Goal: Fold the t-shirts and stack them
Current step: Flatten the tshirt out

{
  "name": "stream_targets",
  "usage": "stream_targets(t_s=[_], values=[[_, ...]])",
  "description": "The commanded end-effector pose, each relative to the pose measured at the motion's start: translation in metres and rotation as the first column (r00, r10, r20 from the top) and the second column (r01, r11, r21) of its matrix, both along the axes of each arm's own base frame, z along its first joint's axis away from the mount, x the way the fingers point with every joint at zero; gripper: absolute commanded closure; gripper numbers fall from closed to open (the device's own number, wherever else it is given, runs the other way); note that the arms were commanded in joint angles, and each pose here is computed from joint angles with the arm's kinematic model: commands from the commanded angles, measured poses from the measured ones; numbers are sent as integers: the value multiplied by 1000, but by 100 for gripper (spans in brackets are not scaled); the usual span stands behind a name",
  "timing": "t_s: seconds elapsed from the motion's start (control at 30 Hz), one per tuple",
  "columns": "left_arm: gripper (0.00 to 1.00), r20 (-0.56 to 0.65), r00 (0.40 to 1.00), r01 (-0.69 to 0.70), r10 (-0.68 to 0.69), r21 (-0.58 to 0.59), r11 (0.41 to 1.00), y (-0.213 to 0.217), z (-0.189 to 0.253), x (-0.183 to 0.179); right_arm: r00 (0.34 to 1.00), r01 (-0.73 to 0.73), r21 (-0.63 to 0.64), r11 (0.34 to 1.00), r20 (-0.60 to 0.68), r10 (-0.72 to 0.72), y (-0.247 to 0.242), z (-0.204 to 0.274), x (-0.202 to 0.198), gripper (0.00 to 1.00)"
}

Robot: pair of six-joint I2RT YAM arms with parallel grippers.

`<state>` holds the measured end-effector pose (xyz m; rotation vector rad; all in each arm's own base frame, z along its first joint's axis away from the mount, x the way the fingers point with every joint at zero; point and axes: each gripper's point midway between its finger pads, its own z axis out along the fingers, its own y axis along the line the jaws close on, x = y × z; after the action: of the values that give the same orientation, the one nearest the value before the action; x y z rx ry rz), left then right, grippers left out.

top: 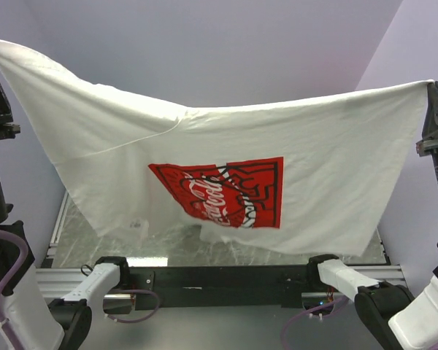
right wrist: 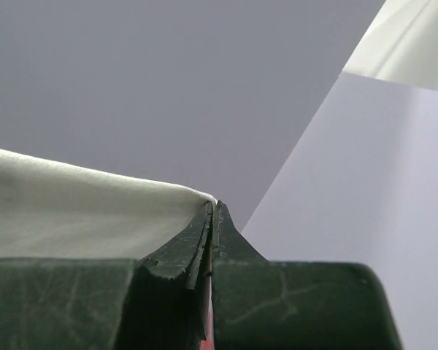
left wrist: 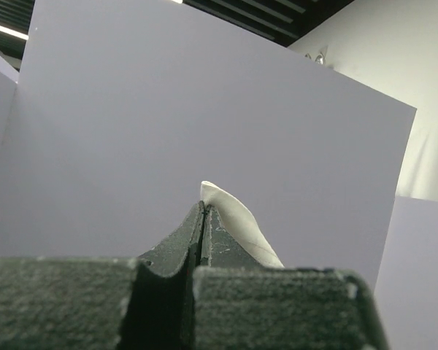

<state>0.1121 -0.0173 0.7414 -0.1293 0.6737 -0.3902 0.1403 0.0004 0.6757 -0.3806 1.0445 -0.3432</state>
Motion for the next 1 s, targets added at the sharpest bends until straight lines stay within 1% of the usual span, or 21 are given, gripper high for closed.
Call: stream_targets(t_s=[0.0, 0.17, 0.33, 0.37, 0.43, 0.47, 0.5, 0.53, 0.57, 0.6, 0.63, 0.67, 0.7, 0.73, 0.77, 0.8, 0.83, 0.87, 0.9, 0.93, 0.97], values=[[100, -55, 998, 2, -3, -8, 1000, 0, -9, 38, 999, 53, -1, 999, -5, -53, -5, 2, 23, 100], [100, -151, 989, 11, -9, 8, 1000, -4, -35, 87, 993, 49, -28, 998, -104, -52, 3, -26, 71, 100], [100, -344, 939, 8, 2, 28, 1000, -6, -106, 179, 973, 24, -39, 999, -230, -33, 17, -76, 138, 100], [100, -390, 921, 2, 10, 29, 1000, -5, -124, 202, 952, 22, -51, 998, -304, -37, 21, -107, 162, 100], [100, -503, 864, -3, 20, 36, 999, -4, -181, 246, 925, -35, -56, 998, -381, 12, 36, -144, 195, 100], [100, -546, 837, -3, 26, 43, 999, -4, -207, 271, 899, -50, -63, 997, -437, 17, 41, -178, 218, 100], [100, -620, 784, 1, 28, 46, 999, -5, -251, 293, 872, -79, -68, 994, -489, 36, 49, -205, 240, 100], [100, -648, 761, 1, 30, 48, 999, -4, -274, 309, 863, -92, -60, 994, -502, 50, 55, -221, 257, 100], [100, -689, 724, 3, 33, 52, 999, -4, -308, 336, 825, -111, -67, 992, -563, 54, 60, -258, 274, 100], [100, -739, 673, 5, 34, 51, 999, -4, -347, 352, 777, -135, -71, 988, -627, 61, 68, -296, 299, 100], [100, -799, 601, 9, 34, 48, 999, -4, -394, 378, 764, -145, -71, 987, -641, 67, 74, -313, 315, 100], [100, -823, 567, 11, 37, 53, 999, -4, -417, 391, 742, -148, -77, 986, -668, 59, 77, -333, 329, 100], [100, -837, 547, 12, 39, 55, 998, -4, -431, 405, 675, -155, -87, 984, -737, 41, 82, -381, 356, 100], [100, -856, 516, 15, 40, 56, 998, -4, -448, 417, 649, -153, -103, 983, -761, 21, 84, -401, 369, 100], [100, -884, 466, 18, 42, 57, 998, -4, -478, 440, 648, -148, -108, 983, -762, 14, 86, -403, 385, 100], [100, -897, 440, 20, 41, 56, 998, -4, -491, 450, 583, -151, -117, 982, -812, -7, 90, -448, 405, 100], [100, -921, 387, 23, 42, 55, 998, -4, -523, 463, 586, -137, -125, 983, -810, -22, 90, -445, 420, 100], [100, -926, 374, 23, 41, 54, 998, -5, -531, 470, 571, -135, -131, 982, -821, -30, 93, -455, 429, 100], [100, -920, 391, 20, 39, 51, 999, -4, -522, 481, 522, -136, -139, 981, -851, -49, 95, -488, 442, 100], [100, -932, 359, 21, 43, 55, 998, -3, -542, 490, 497, -137, -155, 978, -865, -68, 94, -500, 447, 100], [100, -922, 384, 21, 46, 58, 998, -3, -528, 501, 526, -116, -173, 978, -846, -87, 95, -487, 460, 100]])
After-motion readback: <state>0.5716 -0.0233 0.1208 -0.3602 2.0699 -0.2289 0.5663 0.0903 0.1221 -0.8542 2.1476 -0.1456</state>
